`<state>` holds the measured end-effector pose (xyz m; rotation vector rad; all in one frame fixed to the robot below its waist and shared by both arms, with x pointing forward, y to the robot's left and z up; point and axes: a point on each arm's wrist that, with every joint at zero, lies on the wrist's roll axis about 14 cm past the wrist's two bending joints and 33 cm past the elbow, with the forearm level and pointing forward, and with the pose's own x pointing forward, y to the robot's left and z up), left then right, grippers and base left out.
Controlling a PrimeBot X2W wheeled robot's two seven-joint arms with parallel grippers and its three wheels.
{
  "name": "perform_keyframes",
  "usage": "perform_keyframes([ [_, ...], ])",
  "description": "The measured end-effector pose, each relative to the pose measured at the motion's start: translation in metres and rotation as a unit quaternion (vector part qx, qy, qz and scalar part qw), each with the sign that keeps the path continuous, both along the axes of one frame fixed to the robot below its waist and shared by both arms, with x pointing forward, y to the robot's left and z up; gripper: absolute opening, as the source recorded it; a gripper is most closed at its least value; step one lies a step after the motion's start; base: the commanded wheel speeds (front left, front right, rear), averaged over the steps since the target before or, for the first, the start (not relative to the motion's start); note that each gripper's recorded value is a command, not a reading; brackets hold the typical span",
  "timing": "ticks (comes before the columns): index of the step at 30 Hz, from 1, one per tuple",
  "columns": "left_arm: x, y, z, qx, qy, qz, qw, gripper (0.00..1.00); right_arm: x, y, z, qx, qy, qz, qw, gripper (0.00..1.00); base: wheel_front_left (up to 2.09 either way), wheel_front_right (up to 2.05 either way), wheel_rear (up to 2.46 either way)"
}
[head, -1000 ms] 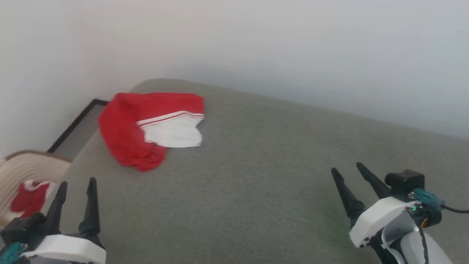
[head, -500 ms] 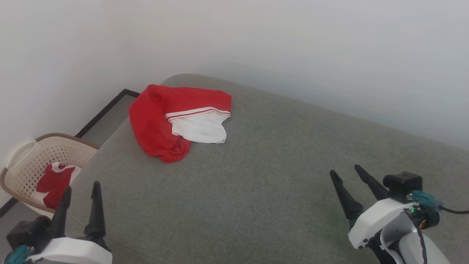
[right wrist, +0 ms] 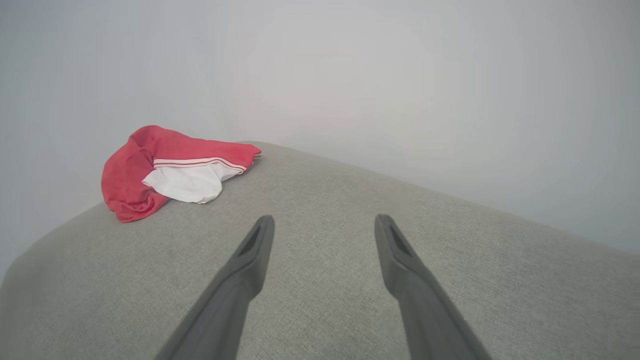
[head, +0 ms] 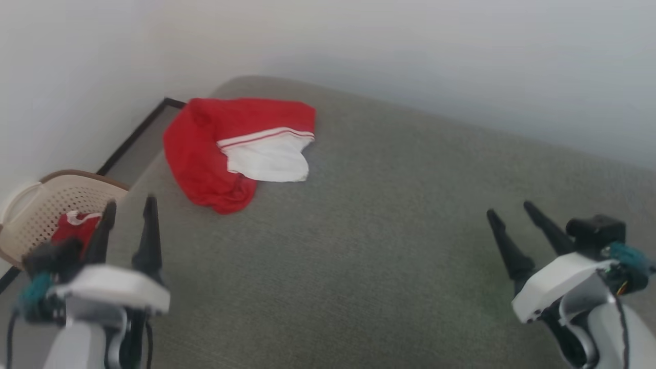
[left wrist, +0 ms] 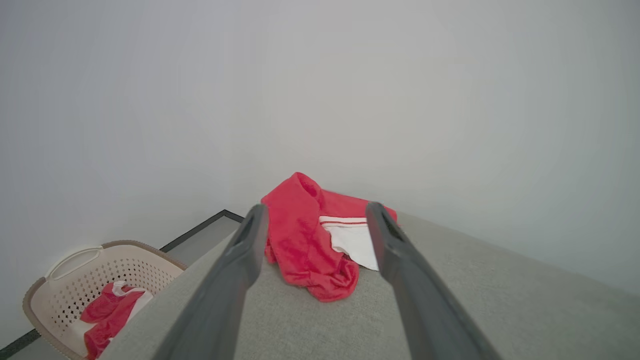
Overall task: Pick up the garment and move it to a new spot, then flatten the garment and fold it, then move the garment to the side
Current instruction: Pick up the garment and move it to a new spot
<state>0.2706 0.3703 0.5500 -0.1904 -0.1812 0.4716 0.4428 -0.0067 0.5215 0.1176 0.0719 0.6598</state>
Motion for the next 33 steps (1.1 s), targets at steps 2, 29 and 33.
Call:
perform_keyframes([
  [2,0.019,0.001,0.006,0.007,0.004,-0.011,1.0,1.0,0.007,-0.007,0.002,-0.001,-0.003,-0.007,1.0,1.0,0.0,0.0,0.0],
  [29,0.206,0.005,-0.167,-0.118,0.368,-0.025,0.922,1.0,0.089,-0.104,-0.088,-0.062,0.062,-0.071,0.994,1.0,0.0,0.0,0.0],
  [33,0.212,-0.002,-0.192,-0.14,0.427,-0.033,0.893,1.0,0.093,-0.109,-0.104,-0.069,0.074,-0.071,0.992,1.0,0.0,0.0,0.0],
])
